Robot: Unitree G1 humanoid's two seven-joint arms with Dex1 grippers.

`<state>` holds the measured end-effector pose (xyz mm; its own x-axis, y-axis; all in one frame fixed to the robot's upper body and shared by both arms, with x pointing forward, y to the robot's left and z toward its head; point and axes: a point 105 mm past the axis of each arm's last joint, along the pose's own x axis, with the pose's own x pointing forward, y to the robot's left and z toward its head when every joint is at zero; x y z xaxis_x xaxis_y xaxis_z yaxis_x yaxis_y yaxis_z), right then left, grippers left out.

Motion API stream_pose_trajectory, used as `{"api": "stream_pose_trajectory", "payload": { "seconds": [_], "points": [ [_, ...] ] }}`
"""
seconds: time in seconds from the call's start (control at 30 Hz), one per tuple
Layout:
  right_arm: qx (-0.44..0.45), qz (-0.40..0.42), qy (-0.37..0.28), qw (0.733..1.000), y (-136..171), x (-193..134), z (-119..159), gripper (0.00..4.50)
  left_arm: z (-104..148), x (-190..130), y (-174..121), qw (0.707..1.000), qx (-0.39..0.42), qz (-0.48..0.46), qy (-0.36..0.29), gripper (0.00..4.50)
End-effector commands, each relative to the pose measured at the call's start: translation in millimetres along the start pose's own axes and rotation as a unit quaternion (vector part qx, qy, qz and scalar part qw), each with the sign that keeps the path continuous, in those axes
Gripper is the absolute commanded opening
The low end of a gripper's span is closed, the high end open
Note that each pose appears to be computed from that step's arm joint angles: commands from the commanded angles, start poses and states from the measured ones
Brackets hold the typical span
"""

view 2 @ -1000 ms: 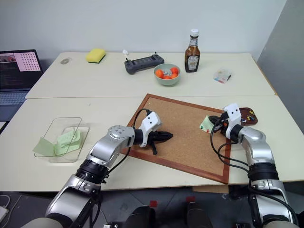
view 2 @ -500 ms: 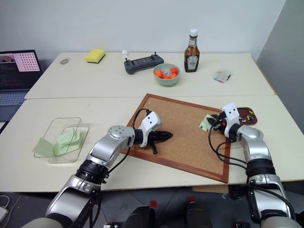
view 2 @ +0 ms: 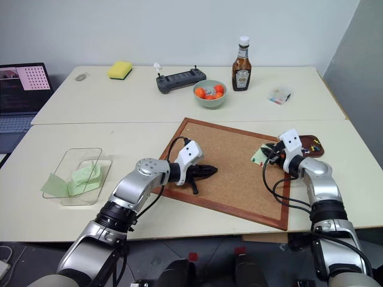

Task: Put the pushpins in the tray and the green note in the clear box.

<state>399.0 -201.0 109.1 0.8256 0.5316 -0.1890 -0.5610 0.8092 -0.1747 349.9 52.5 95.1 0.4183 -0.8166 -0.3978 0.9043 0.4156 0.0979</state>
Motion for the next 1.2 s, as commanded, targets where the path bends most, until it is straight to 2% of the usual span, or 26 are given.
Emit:
{"api": "stream_pose_trajectory", "payload": {
  "seconds": [0.03,0.17,0.37,0.63,0.8,1.2],
  "points": [
    [-0.007,-0.011,-0.05,0.999,-11.8,-8.1,29.0,1.24,0.3,-3.3,2.4,1.0,0.006,0.009,0.002,0.0],
    [0.026,-0.023,-0.076,0.996,-19.3,-13.4,40.5,1.24,0.6,-3.4,2.4,1.0,0.006,0.008,0.002,0.0],
    [0.026,-0.031,-0.081,0.996,-27.3,-23.5,45.6,1.24,0.4,-2.9,2.1,1.0,0.006,0.006,0.003,0.0],
    [-0.015,0.056,-0.05,0.997,-1.0,-30.8,31.3,1.24,0.7,-2.0,1.5,1.0,0.008,0.003,0.004,0.0],
    [-0.003,0.104,-0.04,0.994,16.9,-36.2,24.2,1.24,0.2,-2.7,1.5,1.0,0.008,0.003,0.005,0.0],
    [-0.009,0.064,-0.001,0.998,4.9,-32.9,10.3,1.24,0.4,-2.7,1.4,1.0,0.009,0.003,0.006,0.0]
  ]
}}
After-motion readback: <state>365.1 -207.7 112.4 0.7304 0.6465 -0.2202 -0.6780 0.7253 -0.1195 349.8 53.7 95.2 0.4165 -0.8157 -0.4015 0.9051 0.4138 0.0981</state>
